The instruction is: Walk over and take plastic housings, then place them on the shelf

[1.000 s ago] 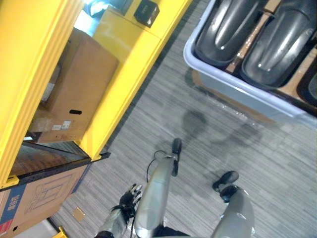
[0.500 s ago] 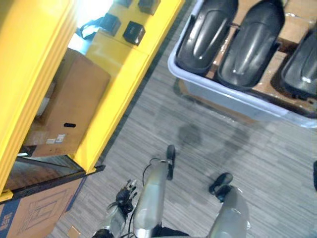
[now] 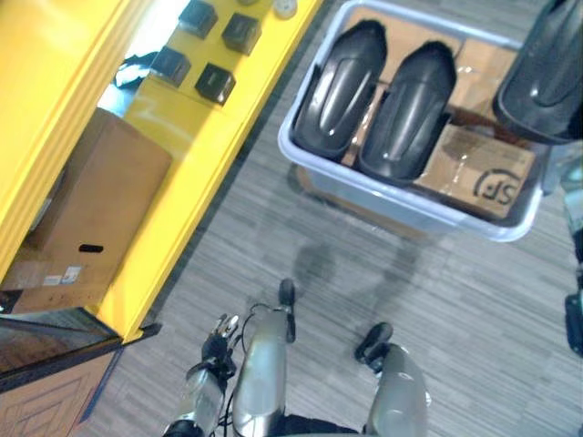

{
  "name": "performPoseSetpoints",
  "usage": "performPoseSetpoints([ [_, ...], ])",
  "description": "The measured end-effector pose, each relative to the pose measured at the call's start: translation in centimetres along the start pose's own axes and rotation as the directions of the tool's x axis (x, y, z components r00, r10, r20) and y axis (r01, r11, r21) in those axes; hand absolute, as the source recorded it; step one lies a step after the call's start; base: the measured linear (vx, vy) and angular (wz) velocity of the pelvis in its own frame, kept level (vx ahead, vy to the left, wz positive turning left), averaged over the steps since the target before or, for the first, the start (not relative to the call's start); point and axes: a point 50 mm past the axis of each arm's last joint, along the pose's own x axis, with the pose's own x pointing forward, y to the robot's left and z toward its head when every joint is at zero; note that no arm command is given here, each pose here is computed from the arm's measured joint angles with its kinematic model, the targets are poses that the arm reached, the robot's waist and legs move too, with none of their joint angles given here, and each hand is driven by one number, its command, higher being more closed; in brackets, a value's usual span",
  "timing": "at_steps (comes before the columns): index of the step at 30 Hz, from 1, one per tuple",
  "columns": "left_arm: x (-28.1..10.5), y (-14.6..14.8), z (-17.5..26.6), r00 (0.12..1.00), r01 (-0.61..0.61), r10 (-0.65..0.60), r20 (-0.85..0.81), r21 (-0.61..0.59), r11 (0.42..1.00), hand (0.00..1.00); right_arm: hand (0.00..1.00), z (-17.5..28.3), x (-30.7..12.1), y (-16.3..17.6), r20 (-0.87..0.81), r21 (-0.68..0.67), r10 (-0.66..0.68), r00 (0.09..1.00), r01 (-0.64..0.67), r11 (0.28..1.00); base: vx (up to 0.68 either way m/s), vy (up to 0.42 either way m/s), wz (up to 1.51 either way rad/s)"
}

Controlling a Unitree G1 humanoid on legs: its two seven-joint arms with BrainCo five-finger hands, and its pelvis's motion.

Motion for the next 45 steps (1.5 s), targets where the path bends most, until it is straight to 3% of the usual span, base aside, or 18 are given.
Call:
performPoseSetpoints([
  [3, 0.1, -1.1, 3.4, 0.987, 0.036, -0.044, 0.155, 0.050, 0.998, 0.00, 1.00, 1.1, -0.9, 0.0, 0.095, 0.025, -0.024, 0.995, 0.022, 0.999, 0.06, -0.008, -0.06],
  [6, -0.2, -3.2, 8.1, 0.936, 0.067, -0.136, 0.324, 0.216, 0.974, 0.00, 1.00, 1.7, -3.1, 1.2, 0.200, 0.052, -0.017, 0.980, 0.007, 0.999, 0.07, 0.008, -0.16],
  [14, 0.7, -8.3, 15.2, 0.811, 0.093, -0.327, 0.485, 0.446, 0.890, 0.00, 1.00, 3.7, -7.4, 3.9, 0.397, 0.090, 0.033, 0.917, -0.075, 0.993, 0.08, 0.014, -0.14],
  [18, 0.8, -10.5, 16.6, 0.776, 0.180, -0.389, 0.497, 0.417, 0.891, 0.00, 1.00, 5.4, -8.9, 3.9, 0.528, 0.124, 0.012, 0.849, -0.091, 0.988, 0.05, -0.005, -0.15],
  [25, 0.7, -14.5, 13.8, 0.788, 0.367, -0.505, 0.353, 0.388, 0.845, 0.00, 1.00, 7.2, -10.8, 4.6, 0.633, 0.151, 0.012, 0.774, -0.139, 0.979, -0.01, -0.003, -0.05],
  [30, 0.9, -15.4, 12.8, 0.808, 0.403, -0.523, 0.271, 0.393, 0.827, 0.00, 1.00, 7.9, -11.8, 5.2, 0.670, 0.160, 0.028, 0.742, -0.181, 0.970, -0.06, 0.000, -0.02],
  [45, 0.3, -19.2, 13.0, 0.704, 0.632, -0.690, 0.168, 0.294, 0.717, 0.00, 1.00, 9.4, -15.0, 7.9, 0.764, 0.014, 0.207, 0.612, -0.336, 0.942, -0.01, -0.001, 0.00],
])
